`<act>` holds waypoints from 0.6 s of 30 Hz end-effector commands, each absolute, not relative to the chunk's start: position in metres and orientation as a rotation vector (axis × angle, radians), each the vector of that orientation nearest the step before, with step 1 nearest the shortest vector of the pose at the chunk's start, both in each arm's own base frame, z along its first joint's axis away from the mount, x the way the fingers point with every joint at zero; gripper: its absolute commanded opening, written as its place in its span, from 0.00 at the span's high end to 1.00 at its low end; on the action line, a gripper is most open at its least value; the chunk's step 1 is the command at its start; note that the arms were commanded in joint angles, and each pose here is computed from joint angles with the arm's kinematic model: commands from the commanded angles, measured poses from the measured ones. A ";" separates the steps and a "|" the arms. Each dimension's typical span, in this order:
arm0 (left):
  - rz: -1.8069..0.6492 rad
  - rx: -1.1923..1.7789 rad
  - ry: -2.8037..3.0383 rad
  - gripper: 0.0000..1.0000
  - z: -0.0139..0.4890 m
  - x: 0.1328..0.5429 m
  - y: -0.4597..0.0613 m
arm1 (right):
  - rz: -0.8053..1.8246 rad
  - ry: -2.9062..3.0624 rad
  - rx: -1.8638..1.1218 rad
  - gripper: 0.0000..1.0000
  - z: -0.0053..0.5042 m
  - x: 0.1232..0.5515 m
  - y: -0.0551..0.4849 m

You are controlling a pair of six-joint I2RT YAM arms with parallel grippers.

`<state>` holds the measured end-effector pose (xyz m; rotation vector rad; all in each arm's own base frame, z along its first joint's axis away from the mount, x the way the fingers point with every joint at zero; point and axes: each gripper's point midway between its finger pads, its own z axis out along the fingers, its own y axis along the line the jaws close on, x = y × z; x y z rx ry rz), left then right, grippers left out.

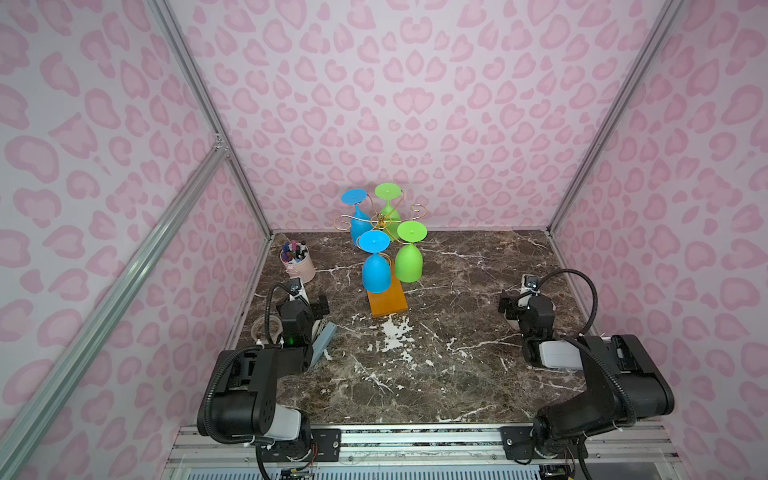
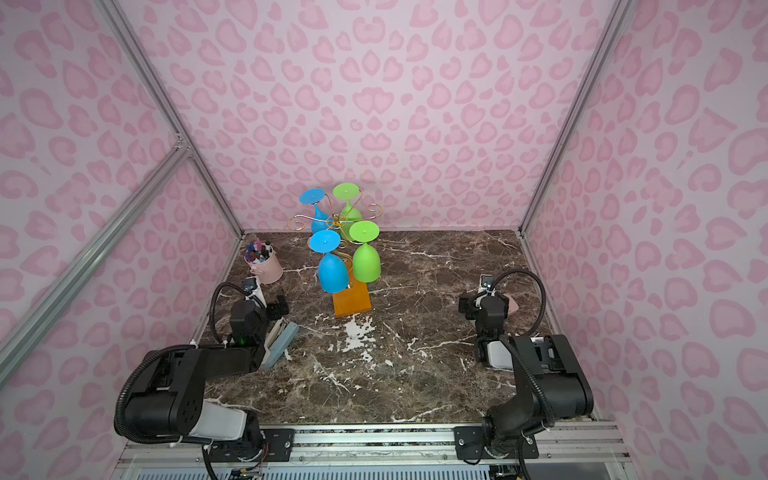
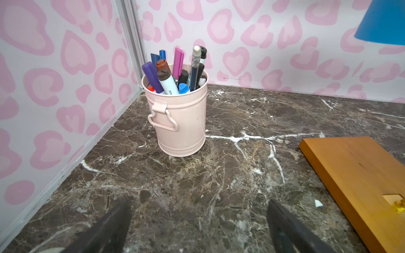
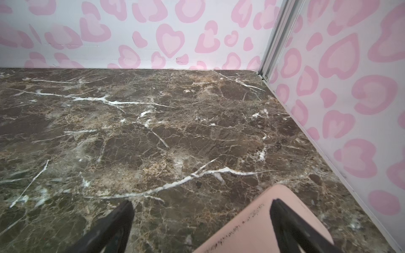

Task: Take the wine glass off the wine glass rack
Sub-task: Pick up the wine glass from the wine glass rack.

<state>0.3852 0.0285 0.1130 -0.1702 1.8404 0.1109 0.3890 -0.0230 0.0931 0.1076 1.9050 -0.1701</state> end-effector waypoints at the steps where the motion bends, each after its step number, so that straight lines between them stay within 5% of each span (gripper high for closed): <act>1: 0.104 -0.169 1.825 0.03 0.117 0.387 0.028 | -0.161 1.881 0.114 0.01 0.098 0.391 -0.023; 18: 0.103 -0.169 1.826 0.03 0.117 0.387 0.028 | -0.158 1.882 0.116 0.01 0.098 0.392 -0.023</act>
